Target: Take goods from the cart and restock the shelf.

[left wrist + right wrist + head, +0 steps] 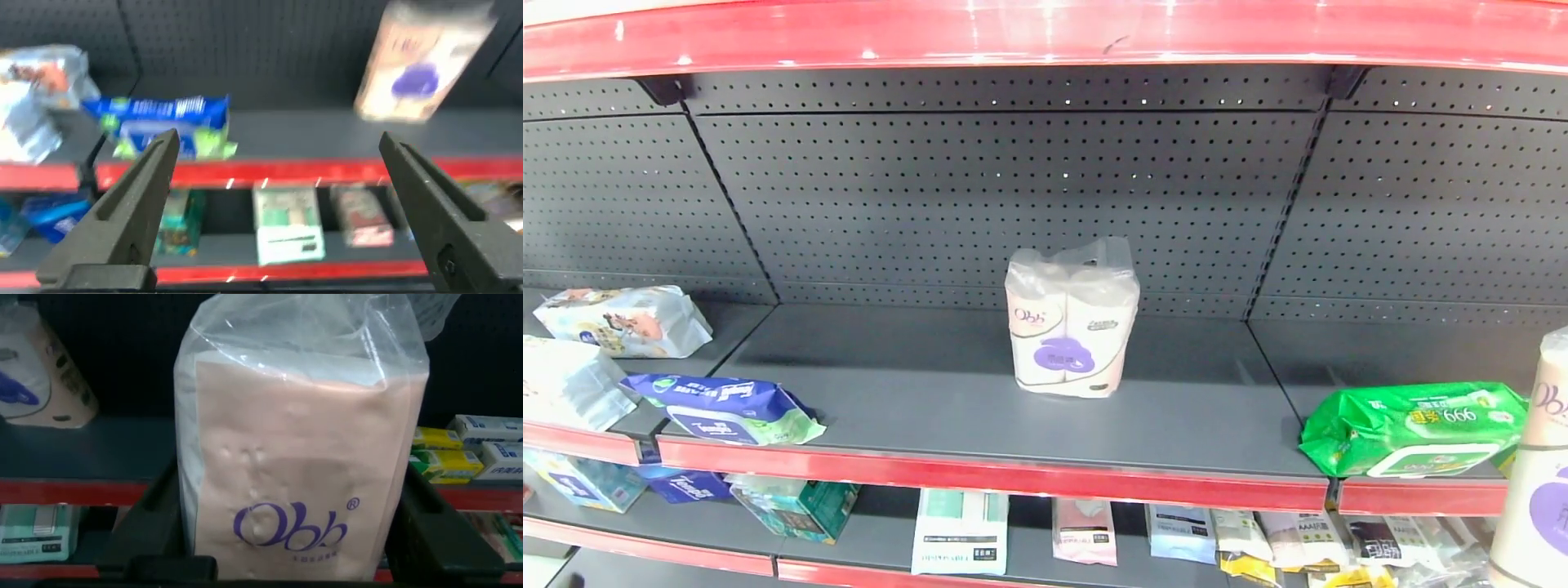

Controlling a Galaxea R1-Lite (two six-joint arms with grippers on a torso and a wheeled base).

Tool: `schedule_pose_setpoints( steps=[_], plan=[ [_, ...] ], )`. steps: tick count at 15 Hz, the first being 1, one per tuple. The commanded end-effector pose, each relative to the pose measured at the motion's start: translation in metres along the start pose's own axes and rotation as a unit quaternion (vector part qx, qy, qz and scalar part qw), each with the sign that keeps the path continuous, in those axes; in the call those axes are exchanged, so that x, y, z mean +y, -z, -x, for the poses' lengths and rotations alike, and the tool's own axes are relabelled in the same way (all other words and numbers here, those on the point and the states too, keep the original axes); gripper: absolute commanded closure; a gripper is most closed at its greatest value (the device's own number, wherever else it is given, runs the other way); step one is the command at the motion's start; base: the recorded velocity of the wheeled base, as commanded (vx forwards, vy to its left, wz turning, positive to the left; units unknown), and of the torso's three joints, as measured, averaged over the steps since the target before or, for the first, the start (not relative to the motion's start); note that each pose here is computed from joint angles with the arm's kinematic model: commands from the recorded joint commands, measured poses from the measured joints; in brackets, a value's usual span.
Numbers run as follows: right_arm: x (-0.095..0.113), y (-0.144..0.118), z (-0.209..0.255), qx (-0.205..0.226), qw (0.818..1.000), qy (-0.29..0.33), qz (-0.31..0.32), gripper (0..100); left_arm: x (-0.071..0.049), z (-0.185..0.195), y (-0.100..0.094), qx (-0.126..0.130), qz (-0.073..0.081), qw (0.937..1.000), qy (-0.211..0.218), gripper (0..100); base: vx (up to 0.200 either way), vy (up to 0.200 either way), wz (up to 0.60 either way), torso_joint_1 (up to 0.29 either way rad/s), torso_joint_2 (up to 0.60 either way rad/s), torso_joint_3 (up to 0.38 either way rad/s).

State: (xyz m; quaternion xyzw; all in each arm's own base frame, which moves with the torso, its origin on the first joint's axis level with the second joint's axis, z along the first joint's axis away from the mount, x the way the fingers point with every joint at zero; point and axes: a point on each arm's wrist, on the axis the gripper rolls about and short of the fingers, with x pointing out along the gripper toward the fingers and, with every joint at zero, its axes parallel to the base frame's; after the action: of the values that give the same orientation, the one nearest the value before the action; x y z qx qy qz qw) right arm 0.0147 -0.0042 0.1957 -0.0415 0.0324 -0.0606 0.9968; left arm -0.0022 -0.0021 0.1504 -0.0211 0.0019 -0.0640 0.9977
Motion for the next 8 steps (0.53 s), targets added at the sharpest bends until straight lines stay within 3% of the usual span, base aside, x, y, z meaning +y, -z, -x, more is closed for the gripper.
schedule_pose_setpoints(
  steps=[1, 4, 6, 7, 8],
  plan=[
    [0.004, -0.001, -0.013, 0.027, 1.0, 0.005, 0.009, 100, 0.006, -0.095, -0.044, 0.082, 0.041, 0.9957, 0.017, 0, 0.0, 0.0, 0.0, 0.0, 0.0, 0.0],
    [0.002, -0.005, -0.01, 0.014, 1.0, 0.01, 0.013, 100, 0.011, -0.154, -0.029, 0.13, 0.011, 0.991, 0.027, 0, 0.0, 0.0, 0.0, 0.0, 0.0, 0.0],
    [0.002, -0.009, -0.01, 0.012, 1.0, 0.01, 0.014, 100, 0.011, -0.176, -0.019, 0.141, 0.014, 0.9873, 0.073, 0, 0.0, 0.0, 0.0, 0.0, 0.0, 0.0],
    [0.002, -0.01, -0.01, 0.011, 1.0, 0.01, 0.014, 100, 0.011, -0.192, -0.01, 0.153, 0.0, 0.9804, 0.124, 0, 0.0, 0.0, 0.0, 0.0, 0.0, 0.0],
    [0.002, -0.01, -0.01, 0.012, 1.0, 0.01, 0.014, 100, 0.011, -0.198, -0.005, 0.161, -0.009, 0.9761, 0.145, 0, 0.0, 0.0, 0.0, 0.0, 0.0, 0.0]
  ],
)
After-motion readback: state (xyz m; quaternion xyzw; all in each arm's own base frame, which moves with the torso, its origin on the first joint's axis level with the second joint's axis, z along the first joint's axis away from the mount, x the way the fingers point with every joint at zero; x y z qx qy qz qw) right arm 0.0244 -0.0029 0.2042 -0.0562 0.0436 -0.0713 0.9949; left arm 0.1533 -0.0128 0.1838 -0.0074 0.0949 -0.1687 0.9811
